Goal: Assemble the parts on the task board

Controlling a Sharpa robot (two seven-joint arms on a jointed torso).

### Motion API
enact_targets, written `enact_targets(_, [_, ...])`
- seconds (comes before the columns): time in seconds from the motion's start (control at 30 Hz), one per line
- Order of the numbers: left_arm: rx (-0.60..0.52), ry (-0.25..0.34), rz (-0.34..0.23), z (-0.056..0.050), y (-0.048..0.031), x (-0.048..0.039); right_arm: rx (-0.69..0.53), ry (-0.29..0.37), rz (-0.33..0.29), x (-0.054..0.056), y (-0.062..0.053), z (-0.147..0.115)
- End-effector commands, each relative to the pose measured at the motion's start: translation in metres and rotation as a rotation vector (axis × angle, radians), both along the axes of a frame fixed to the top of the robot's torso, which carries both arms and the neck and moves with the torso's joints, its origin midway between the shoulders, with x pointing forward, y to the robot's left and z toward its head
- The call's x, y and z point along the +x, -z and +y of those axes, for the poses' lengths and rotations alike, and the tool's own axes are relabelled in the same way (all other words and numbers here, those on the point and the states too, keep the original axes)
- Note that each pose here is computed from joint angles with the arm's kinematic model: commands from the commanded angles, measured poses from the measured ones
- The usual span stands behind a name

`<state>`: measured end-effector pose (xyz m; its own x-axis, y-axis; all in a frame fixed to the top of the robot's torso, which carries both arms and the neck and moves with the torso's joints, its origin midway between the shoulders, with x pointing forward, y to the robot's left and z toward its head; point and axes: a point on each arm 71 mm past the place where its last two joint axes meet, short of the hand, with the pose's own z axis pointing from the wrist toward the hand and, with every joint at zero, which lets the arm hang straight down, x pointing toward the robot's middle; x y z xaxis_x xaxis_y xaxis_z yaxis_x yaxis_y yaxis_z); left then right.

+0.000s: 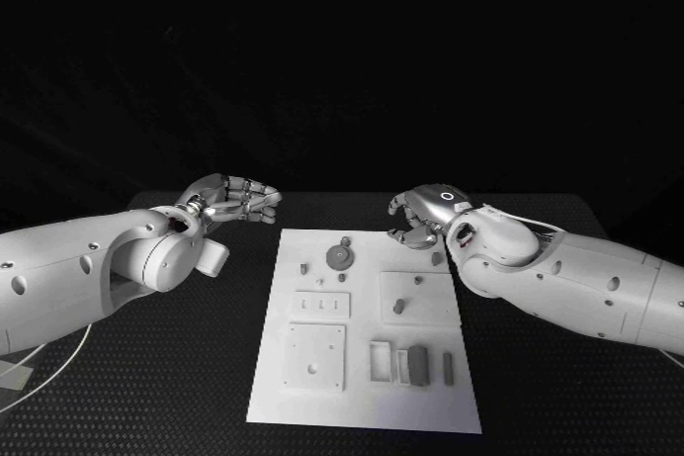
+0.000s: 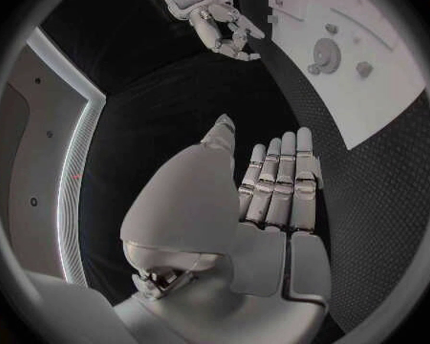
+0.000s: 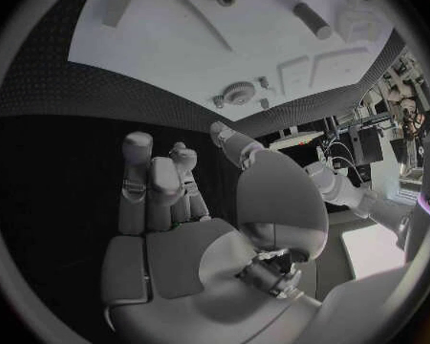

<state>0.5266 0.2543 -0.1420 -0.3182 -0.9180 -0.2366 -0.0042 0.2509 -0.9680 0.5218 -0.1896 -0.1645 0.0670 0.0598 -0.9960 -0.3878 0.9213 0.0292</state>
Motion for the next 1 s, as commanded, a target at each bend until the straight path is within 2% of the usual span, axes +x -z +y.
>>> enact_targets(0.03, [-0.004, 0.011, -0.014, -0.001, -0.0017, 0.0005, 0.091, -0.069, 0.042, 0.0, -0.001, -0.009])
enact_targets(0.17, [-0.003, 0.011, -0.013, -0.001, -0.0015, 0.0006, 0.13, -0.104, 0.101, 0.002, 0.003, -0.03])
enact_targets(0.33, [-0.003, 0.013, -0.012, -0.001, -0.0011, 0.001, 0.124, -0.093, 0.126, 0.004, 0.005, -0.057])
enact_targets(0.6, [-0.003, 0.012, -0.012, 0.001, -0.0011, 0.0011, 0.113, -0.116, 0.169, 0.009, 0.012, -0.09])
enact_targets(0.73, [-0.001, 0.016, -0.012, 0.0, -0.0008, 0.0011, 0.101, -0.116, 0.177, 0.011, 0.016, -0.097])
enact_targets(1.0, [0.003, 0.02, -0.015, -0.001, -0.0009, 0.0012, 0.066, -0.072, 0.193, 0.014, 0.035, -0.109])
